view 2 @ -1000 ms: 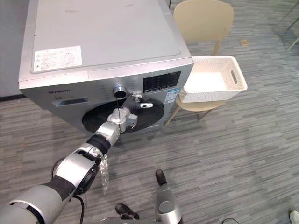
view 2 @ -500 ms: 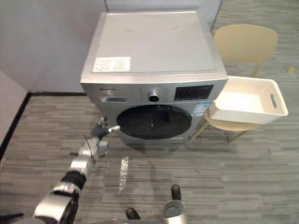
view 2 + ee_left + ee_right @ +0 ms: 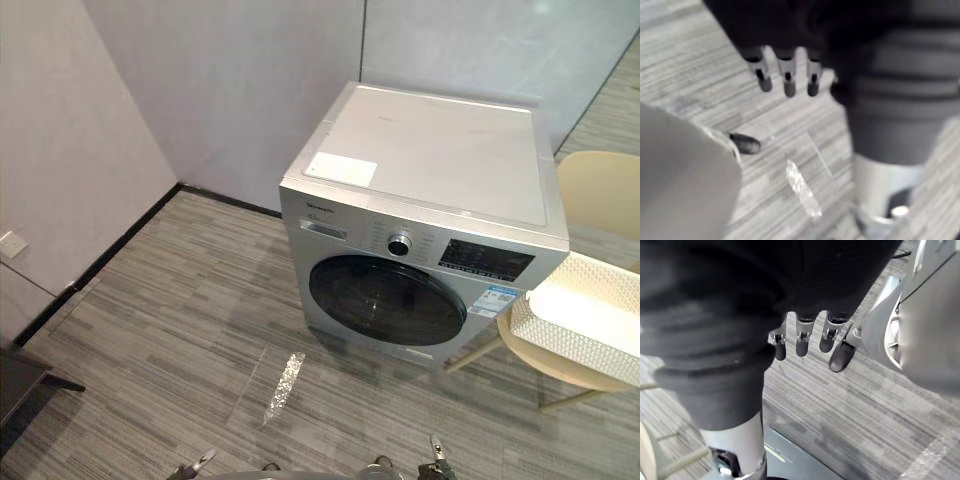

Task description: Pick up the laundry basket with both hands and put the clothes into the washing machine.

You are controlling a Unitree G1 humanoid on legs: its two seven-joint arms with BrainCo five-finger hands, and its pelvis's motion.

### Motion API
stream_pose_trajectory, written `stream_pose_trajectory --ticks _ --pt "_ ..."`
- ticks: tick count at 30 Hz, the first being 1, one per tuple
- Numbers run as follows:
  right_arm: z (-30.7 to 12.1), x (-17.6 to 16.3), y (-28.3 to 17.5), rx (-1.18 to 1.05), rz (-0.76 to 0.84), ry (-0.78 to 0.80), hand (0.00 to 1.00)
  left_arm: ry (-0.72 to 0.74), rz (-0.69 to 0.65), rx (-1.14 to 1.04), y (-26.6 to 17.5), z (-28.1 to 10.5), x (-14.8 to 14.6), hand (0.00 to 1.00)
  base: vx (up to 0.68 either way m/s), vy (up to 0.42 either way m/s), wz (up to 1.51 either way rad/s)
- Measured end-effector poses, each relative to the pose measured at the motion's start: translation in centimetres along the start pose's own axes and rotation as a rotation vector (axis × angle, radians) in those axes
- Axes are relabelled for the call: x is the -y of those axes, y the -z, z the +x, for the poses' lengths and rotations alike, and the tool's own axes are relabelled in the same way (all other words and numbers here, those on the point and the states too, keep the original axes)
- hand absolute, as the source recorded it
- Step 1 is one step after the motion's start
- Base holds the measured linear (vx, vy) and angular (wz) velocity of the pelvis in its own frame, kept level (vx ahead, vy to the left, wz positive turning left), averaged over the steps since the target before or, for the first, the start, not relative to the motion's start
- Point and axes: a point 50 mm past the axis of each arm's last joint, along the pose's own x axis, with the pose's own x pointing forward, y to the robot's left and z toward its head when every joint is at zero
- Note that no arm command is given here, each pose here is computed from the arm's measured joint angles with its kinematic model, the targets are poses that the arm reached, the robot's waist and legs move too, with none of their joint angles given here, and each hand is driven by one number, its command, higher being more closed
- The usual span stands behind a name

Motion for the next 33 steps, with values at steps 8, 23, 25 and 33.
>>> stream_pose_trajectory --ticks 8,23,25,33 --pt "0.1 -0.4 0.8 -0.042 -0.172 -0.018 0.0 -0.064 -0.18 -0.077 2.5 -0.5 -1.7 0.0 -0.03 -0.016 0.41" --pt "-0.2 -2.0 0.4 -0.003 -0.093 -0.076 0.0 -0.027 -0.209 0.018 0.3 -0.3 -0.5 0.0 0.13 0.028 0.84" --pt "-0.3 -1.9 0.4 0.004 -0.082 -0.081 0.0 -0.029 -0.244 0.027 0.3 -0.3 -0.3 0.0 0.29 -0.255 0.62" --pt "-0.2 2.6 0.9 -0.088 -0.018 0.082 0.0 0.038 -0.387 0.072 -1.4 -0.4 2.8 0.0 0.38 -0.397 1.1"
